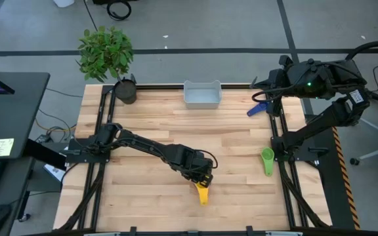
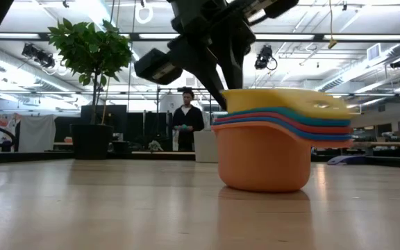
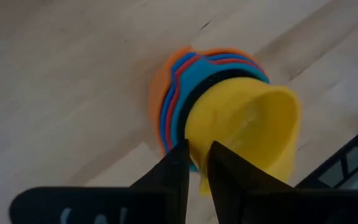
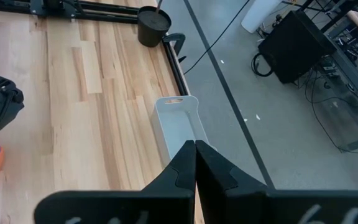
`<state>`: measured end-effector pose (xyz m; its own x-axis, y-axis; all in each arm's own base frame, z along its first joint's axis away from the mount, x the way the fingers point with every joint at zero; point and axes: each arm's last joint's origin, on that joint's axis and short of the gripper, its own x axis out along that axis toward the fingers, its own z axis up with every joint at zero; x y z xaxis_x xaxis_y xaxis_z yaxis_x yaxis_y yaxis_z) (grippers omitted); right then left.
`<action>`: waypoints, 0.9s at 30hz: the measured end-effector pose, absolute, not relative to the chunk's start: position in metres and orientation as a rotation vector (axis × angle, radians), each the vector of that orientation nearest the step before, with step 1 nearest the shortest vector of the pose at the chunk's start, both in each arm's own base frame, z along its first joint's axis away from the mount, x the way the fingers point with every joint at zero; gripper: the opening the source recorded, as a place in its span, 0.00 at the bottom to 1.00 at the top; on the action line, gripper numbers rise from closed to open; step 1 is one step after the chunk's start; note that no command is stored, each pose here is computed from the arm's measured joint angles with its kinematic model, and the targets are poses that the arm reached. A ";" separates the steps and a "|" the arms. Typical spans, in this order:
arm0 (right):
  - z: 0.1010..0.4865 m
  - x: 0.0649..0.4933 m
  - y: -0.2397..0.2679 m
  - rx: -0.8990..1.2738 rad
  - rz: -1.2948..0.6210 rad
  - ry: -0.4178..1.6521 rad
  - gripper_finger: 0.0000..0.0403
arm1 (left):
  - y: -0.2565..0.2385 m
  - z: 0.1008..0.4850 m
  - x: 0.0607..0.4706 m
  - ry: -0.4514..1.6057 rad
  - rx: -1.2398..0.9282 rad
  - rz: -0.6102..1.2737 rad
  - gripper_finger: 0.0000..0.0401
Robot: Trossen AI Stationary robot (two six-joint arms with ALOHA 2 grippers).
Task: Nest measuring cups in basket
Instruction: Stack the yellow measuring cup on top of the light blue measuring cup, then adjust the stacked measuring cups on the table
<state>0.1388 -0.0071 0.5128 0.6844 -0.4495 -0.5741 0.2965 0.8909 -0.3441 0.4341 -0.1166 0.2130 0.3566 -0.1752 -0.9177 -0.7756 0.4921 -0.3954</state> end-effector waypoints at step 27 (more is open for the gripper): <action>0.466 0.168 0.028 0.057 0.159 0.939 0.02 | -0.147 0.273 0.399 1.130 -0.824 0.258 0.14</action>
